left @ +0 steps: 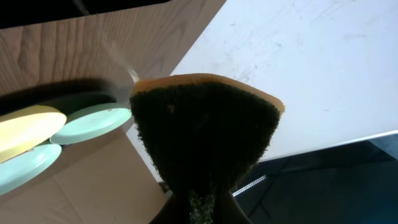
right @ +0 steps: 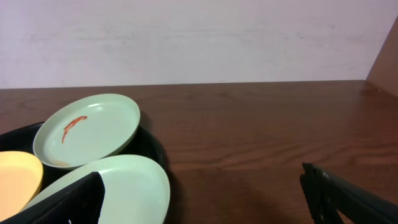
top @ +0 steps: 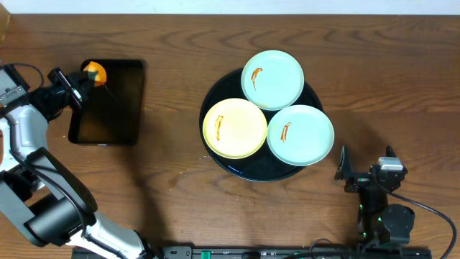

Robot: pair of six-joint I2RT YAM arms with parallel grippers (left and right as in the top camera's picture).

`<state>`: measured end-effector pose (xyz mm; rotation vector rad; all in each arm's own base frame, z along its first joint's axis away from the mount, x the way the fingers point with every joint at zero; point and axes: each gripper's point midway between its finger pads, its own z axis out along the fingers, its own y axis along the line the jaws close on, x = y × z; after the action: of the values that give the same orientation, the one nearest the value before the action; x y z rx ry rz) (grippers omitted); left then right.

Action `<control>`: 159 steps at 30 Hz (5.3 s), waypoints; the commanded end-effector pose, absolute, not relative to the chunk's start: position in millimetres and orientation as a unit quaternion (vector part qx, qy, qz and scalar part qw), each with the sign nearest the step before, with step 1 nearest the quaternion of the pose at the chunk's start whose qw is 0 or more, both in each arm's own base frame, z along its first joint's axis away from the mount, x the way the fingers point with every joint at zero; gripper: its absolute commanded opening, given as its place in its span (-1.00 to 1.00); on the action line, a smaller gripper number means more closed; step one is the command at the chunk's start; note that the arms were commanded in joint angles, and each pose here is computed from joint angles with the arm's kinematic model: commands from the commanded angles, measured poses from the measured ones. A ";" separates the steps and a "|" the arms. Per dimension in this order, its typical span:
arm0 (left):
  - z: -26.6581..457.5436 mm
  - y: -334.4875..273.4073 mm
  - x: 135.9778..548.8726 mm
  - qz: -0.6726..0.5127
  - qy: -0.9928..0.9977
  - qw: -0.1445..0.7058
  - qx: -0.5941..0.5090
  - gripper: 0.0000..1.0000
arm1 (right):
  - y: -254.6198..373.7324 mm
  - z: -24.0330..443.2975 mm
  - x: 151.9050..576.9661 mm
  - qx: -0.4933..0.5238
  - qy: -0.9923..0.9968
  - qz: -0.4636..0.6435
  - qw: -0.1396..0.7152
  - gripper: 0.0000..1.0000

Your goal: Clean dirty plates on tray and stack at the side

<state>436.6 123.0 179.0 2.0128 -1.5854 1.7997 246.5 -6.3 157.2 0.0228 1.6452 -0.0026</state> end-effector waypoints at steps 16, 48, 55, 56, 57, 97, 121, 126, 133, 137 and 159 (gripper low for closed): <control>142.9 171.3 441.4 0.431 -0.618 -0.175 0.634 -0.85 | -9.9 156.6 246.2 0.011 0.733 -0.010 0.680 0.99; 114.6 115.5 439.4 0.373 -0.696 -0.130 0.600 -0.86 | -9.9 156.6 246.2 0.011 0.733 -0.010 0.680 0.98; 85.8 138.1 424.6 0.192 -0.781 -0.182 0.565 -0.85 | -9.9 156.6 246.2 0.011 0.733 -0.010 0.680 0.99; 97.9 130.8 433.7 0.227 -0.780 -0.189 0.552 -0.85 | -9.9 156.6 246.2 0.011 0.733 -0.010 0.680 0.99; 107.4 126.2 439.4 0.249 -0.779 -0.195 0.542 -0.85 | -9.9 156.6 246.2 0.011 0.733 -0.010 0.680 0.99; 291.7 151.8 435.7 0.047 -0.781 -0.503 0.368 -0.85 | -9.9 156.6 246.2 0.011 0.733 -0.010 0.680 0.99; 274.6 161.9 418.7 0.022 -0.801 -0.481 0.356 -0.85 | -9.9 156.6 246.2 0.011 0.733 -0.010 0.680 0.98; 126.7 168.6 435.8 0.010 -0.871 -0.321 0.372 -0.85 | -9.9 156.6 246.2 0.011 0.733 -0.010 0.680 0.99; 219.1 145.3 427.3 0.063 -0.858 -0.378 0.342 -0.85 | -9.9 156.6 246.2 0.011 0.733 -0.010 0.680 0.98; 335.0 130.4 392.8 0.068 -0.802 -0.505 0.311 -0.85 | -9.9 156.6 246.2 0.011 0.733 -0.010 0.680 0.99; 121.8 -167.2 340.4 0.223 -0.966 -0.058 0.113 -0.85 | -9.9 156.6 246.2 0.011 0.733 -0.010 0.680 0.99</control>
<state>341.2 -145.2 165.1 0.4236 -3.2408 0.8158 246.4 -6.3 157.2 0.0228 1.6448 -0.0026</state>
